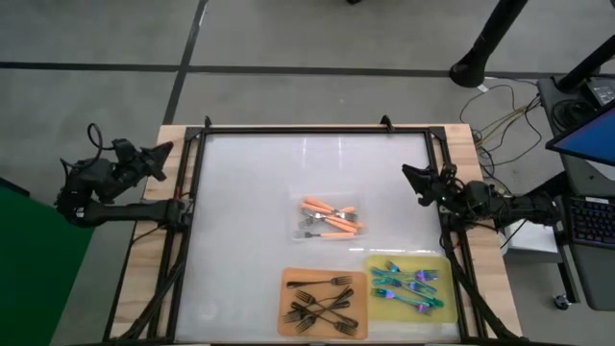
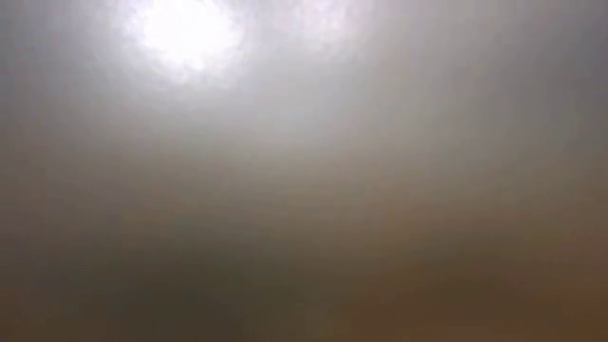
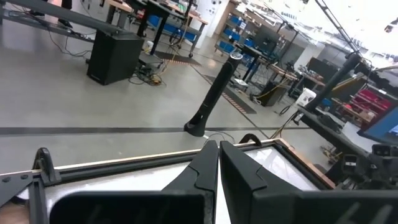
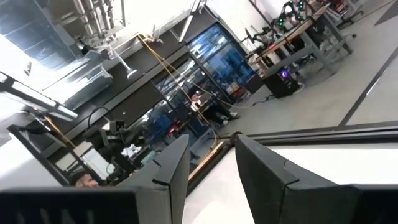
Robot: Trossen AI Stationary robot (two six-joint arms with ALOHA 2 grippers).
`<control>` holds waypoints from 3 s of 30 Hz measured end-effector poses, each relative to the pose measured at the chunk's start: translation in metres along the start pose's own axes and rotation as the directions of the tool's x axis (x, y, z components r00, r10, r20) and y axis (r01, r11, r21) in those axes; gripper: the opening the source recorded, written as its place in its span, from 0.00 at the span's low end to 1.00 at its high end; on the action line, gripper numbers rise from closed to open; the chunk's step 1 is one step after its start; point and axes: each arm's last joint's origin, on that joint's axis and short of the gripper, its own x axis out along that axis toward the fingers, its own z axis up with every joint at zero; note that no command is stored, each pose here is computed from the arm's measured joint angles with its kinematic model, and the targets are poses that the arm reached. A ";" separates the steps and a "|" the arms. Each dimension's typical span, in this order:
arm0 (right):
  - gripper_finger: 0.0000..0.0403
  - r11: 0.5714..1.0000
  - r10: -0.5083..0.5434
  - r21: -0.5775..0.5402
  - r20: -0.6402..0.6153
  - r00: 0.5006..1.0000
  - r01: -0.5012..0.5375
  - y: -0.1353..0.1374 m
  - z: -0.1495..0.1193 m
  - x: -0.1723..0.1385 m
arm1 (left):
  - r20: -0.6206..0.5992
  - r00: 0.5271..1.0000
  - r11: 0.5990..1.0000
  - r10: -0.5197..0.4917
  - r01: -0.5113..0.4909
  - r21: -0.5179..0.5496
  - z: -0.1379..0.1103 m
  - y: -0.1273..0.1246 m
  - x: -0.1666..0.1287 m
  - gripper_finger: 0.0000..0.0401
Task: Sort silverware by color (type)
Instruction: Return to Home Position
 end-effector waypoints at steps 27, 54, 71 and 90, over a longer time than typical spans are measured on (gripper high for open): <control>0.30 0.999 -0.039 -0.012 0.035 0.999 0.040 -0.004 0.003 0.002 | -0.220 0.962 0.953 0.162 -0.095 0.287 -0.147 0.003 0.069 0.00; 0.30 0.998 -0.055 -0.029 0.011 0.998 0.056 -0.005 0.000 0.004 | -0.353 0.935 0.977 -0.014 0.088 0.195 -0.146 -0.005 0.068 0.00; 0.30 0.998 -0.055 -0.030 0.011 0.998 0.056 -0.005 0.000 0.004 | -0.267 0.963 0.982 0.031 0.020 0.189 -0.141 -0.006 0.069 0.00; 0.30 0.998 -0.055 -0.029 0.011 0.998 0.056 -0.005 0.000 0.004 | -0.052 0.937 0.787 -0.346 0.320 0.527 -0.109 -0.036 0.070 0.00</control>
